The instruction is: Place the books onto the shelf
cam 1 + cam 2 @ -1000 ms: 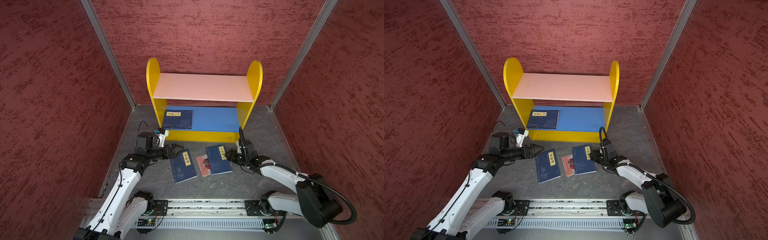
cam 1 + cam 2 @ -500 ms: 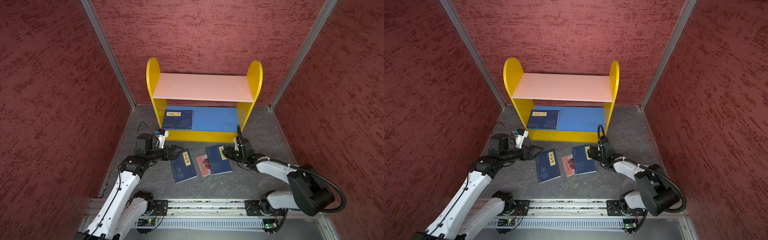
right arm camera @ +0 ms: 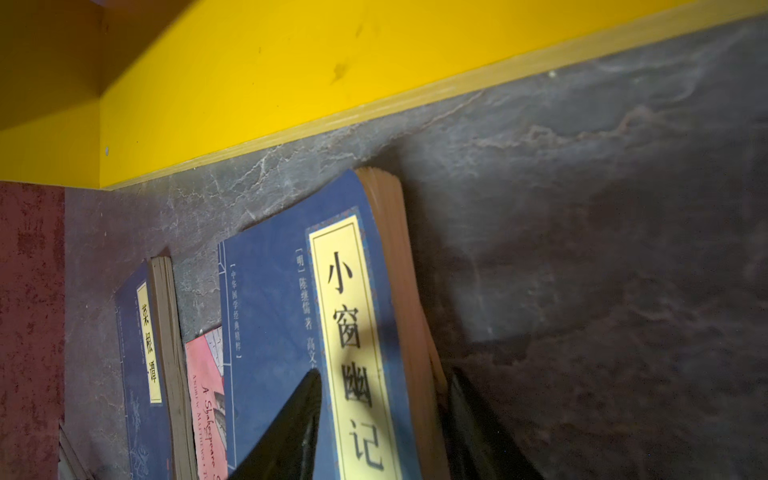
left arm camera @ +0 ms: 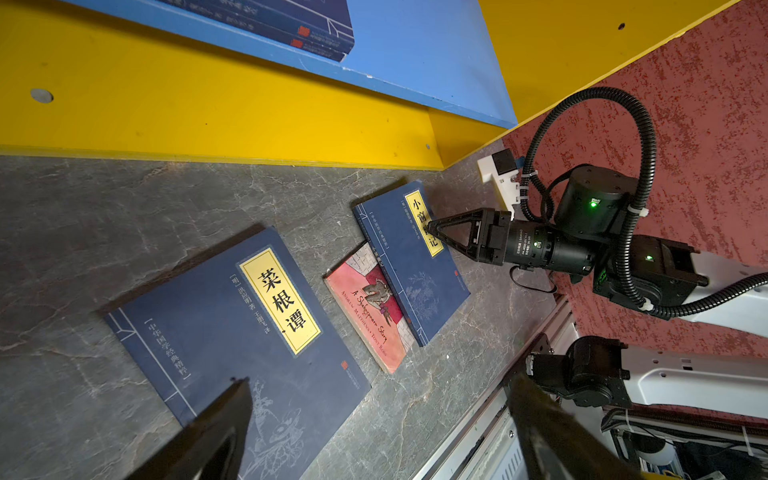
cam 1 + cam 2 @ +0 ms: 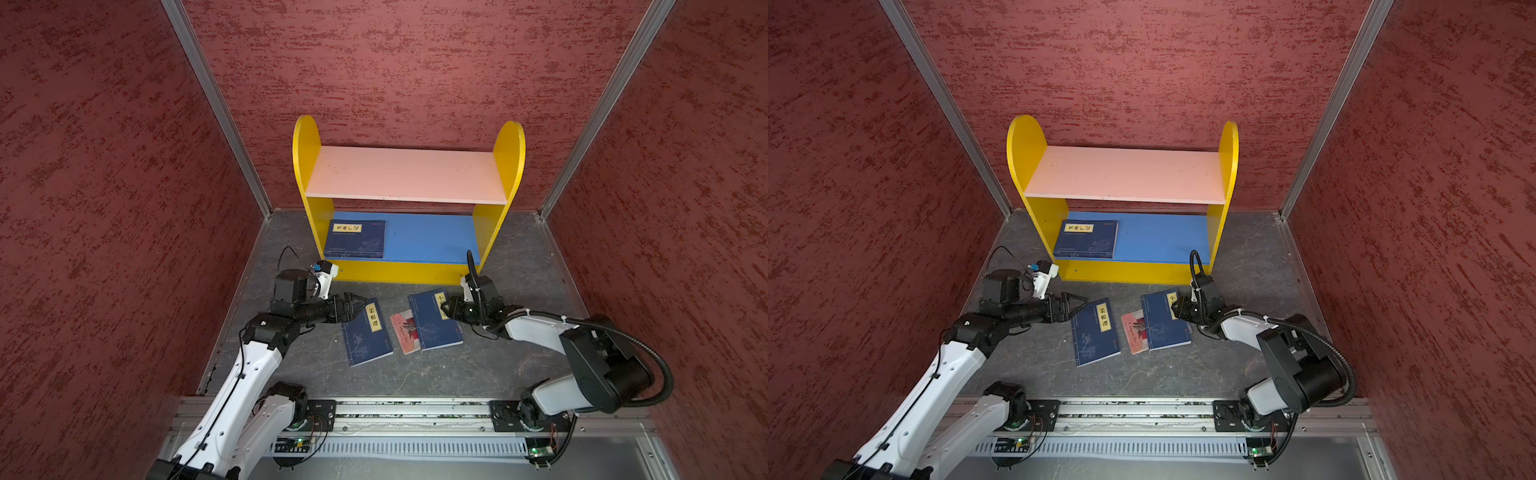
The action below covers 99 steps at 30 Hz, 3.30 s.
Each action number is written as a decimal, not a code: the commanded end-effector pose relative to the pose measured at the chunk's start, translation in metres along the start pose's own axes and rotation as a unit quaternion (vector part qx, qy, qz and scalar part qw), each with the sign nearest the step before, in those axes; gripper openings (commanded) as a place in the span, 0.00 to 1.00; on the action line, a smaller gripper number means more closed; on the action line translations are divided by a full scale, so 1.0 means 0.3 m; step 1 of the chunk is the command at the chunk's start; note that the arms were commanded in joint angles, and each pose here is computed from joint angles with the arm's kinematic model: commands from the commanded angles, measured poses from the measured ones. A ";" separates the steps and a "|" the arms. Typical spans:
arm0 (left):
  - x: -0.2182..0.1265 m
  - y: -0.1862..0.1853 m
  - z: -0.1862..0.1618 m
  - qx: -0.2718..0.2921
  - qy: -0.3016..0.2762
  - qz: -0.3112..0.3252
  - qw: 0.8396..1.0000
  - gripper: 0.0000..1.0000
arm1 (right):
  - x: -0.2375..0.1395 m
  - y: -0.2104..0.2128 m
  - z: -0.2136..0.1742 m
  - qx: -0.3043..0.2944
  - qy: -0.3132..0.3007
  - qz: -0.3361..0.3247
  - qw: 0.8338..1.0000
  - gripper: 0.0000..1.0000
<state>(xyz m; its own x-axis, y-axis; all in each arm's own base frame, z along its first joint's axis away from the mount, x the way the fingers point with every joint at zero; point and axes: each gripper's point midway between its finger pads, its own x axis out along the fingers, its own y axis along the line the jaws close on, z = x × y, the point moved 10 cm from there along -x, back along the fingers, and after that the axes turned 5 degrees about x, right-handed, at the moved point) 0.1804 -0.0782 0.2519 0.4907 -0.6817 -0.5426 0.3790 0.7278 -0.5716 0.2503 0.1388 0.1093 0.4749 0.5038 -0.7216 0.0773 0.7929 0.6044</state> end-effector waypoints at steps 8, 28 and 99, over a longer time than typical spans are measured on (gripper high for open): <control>0.072 -0.010 -0.016 -0.003 0.043 -0.025 0.999 0.96 | -0.021 0.090 -0.010 -0.052 -0.015 -0.002 0.999 0.52; 0.319 -0.063 -0.085 -0.002 0.163 -0.075 0.984 0.93 | -0.009 0.057 -0.066 -0.026 -0.003 -0.028 0.999 0.51; 0.641 -0.048 -0.102 -0.091 0.211 -0.160 0.960 0.95 | 0.058 -0.010 -0.238 0.006 0.114 0.013 0.993 0.49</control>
<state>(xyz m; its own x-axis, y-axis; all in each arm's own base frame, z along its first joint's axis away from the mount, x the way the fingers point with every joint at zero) 0.2412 -0.2143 0.1232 -0.0140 -0.8111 -0.5848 0.2331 0.5661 -0.7907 0.2288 0.1769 0.1016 0.4709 0.6047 -0.6424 -0.0136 0.7330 0.6801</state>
